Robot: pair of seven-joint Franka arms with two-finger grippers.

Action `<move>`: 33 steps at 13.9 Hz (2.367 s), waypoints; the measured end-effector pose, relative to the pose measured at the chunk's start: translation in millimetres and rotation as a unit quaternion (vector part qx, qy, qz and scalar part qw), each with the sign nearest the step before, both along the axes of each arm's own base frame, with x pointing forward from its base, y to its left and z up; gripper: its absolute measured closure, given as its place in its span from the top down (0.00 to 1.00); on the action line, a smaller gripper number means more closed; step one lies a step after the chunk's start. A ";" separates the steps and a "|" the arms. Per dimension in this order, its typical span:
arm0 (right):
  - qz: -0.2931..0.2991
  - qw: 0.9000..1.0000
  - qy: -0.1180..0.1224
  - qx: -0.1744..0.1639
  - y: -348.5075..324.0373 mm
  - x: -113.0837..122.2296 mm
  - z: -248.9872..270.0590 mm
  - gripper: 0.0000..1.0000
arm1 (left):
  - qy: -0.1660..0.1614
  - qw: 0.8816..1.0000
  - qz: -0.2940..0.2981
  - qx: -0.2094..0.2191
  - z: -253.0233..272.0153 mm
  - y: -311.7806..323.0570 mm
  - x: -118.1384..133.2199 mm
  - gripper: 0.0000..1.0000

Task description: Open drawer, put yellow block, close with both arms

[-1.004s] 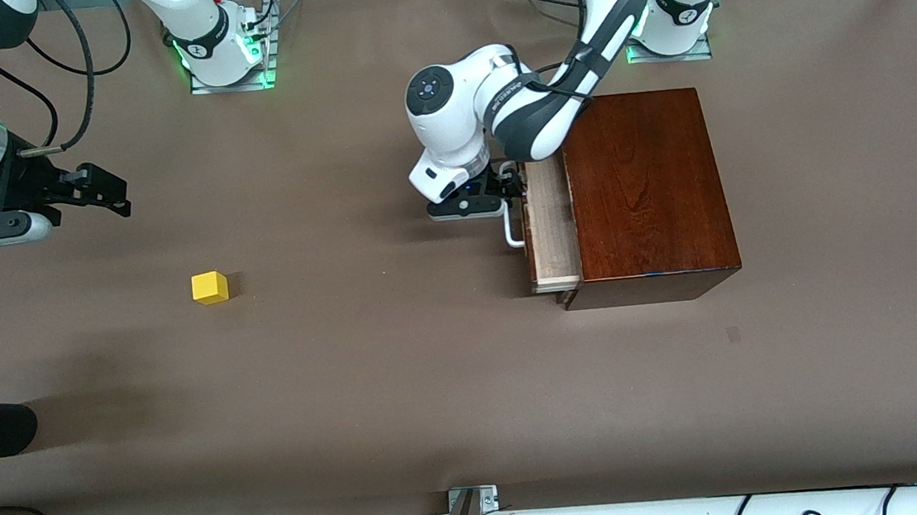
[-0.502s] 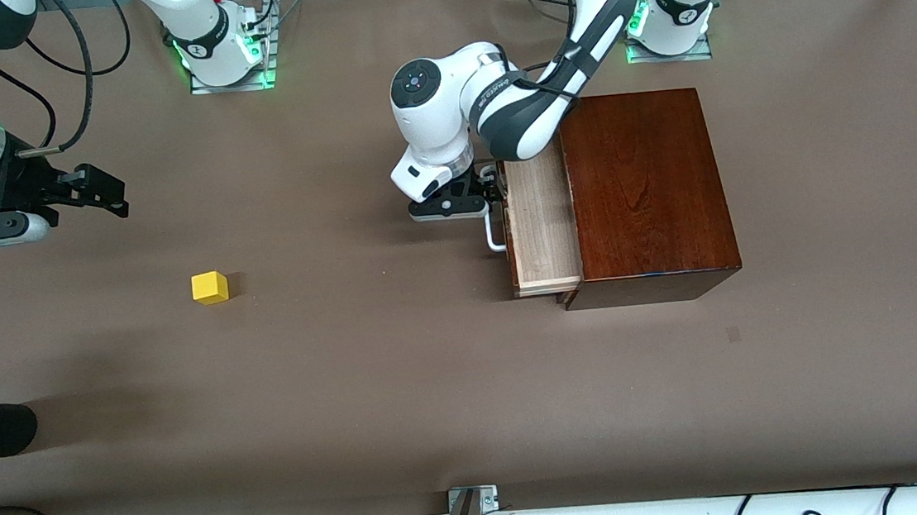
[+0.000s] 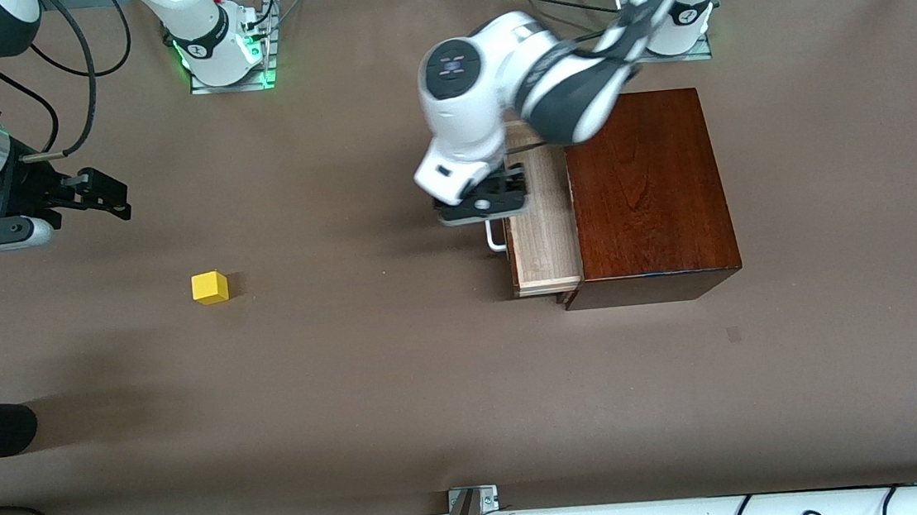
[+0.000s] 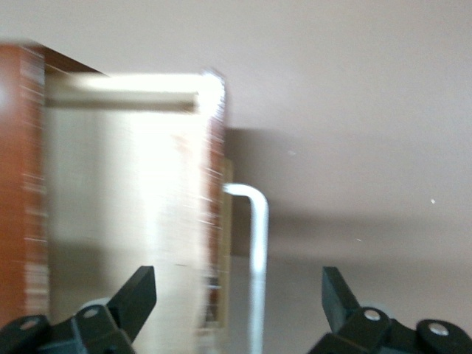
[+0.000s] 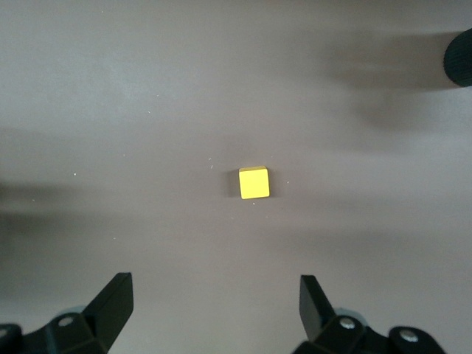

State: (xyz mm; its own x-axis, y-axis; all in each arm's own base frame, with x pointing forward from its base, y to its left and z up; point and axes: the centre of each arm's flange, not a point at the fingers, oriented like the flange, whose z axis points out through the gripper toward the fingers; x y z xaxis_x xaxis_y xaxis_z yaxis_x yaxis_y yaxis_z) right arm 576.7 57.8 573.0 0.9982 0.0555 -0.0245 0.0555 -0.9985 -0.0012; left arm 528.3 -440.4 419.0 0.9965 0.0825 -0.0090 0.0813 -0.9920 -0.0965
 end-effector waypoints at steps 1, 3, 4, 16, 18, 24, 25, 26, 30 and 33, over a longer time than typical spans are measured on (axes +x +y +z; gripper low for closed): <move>0.001 1.000 0.001 0.000 0.0 0.6 -1.4 1.00 | 0.004 1.000 0.001 0.003 25.2 29.0 12.6 1.00; 0.000 1.000 -0.002 0.000 -0.6 2.6 -2.9 1.00 | 0.013 1.000 0.003 0.018 70.4 85.1 30.7 1.00; 0.000 1.000 -0.002 0.000 -0.8 5.1 -6.3 1.00 | 0.018 1.000 0.003 0.023 90.3 111.2 38.2 1.00; 0.052 0.998 0.030 0.001 2.1 38.6 -158.1 1.00 | -0.007 0.997 -0.003 -0.076 172.0 402.2 42.8 1.00; 0.051 0.998 0.032 0.001 0.4 32.1 -195.7 1.00 | -0.006 0.997 -0.023 -0.076 170.7 407.8 35.3 1.00; 0.041 0.999 0.015 -0.001 -13.3 16.3 -298.7 1.00 | 0.005 0.997 -0.062 -0.044 160.4 388.5 32.9 1.00; 0.040 0.999 0.013 -0.001 -14.6 14.3 -311.2 1.00 | 0.005 0.997 -0.063 -0.044 160.2 388.1 32.8 1.00; 0.041 0.999 0.013 -0.001 -17.3 12.6 -322.3 1.00 | 0.006 0.997 -0.063 -0.044 160.1 388.4 32.7 1.00; 0.039 0.999 0.010 -0.002 -37.5 5.6 -355.7 1.00 | 0.010 0.997 -0.061 -0.043 159.1 389.9 31.9 1.00; 0.036 0.999 0.015 -0.002 -42.6 3.0 -369.8 0.86 | 0.012 0.997 -0.061 -0.043 158.7 390.4 31.7 1.00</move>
